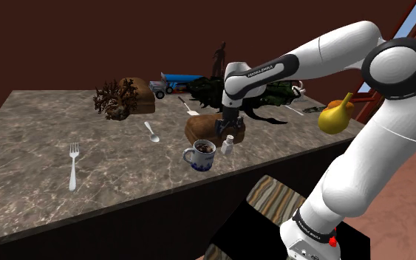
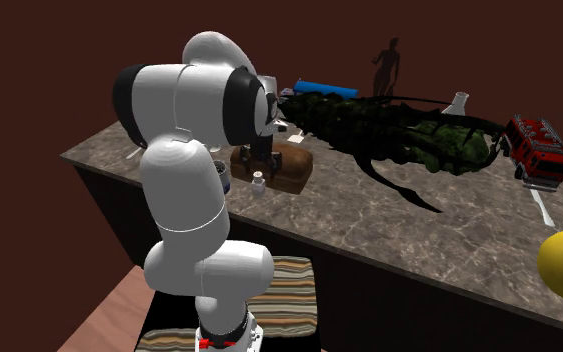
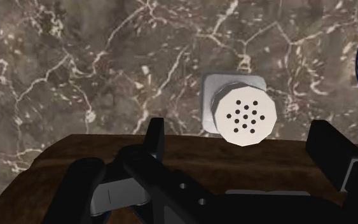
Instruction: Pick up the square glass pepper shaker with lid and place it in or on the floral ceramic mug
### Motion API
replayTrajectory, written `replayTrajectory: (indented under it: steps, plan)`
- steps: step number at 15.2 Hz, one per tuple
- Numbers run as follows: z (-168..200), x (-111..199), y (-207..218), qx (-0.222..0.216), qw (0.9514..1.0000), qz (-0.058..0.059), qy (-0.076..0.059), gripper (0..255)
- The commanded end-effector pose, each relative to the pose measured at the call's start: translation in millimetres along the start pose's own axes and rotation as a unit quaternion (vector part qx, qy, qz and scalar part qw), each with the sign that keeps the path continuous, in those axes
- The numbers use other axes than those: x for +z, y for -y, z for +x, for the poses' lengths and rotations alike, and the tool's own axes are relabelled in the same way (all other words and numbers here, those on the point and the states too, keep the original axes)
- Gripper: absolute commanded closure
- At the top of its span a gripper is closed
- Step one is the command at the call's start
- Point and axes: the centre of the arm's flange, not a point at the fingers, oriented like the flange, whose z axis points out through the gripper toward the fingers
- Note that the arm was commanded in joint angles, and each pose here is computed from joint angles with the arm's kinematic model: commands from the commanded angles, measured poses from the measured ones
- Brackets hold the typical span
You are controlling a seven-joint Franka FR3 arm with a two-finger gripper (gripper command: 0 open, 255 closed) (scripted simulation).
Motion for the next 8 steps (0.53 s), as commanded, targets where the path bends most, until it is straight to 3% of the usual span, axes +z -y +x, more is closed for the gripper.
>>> replayTrajectory:
  steps: [1, 8]
  plan:
    - [1.4, 11.6, 0.2, 0.000, 1.0000, 0.000, -0.001, 0]
    - [1.4, 19.9, 0.2, 0.000, 1.0000, 0.000, -0.001, 0]
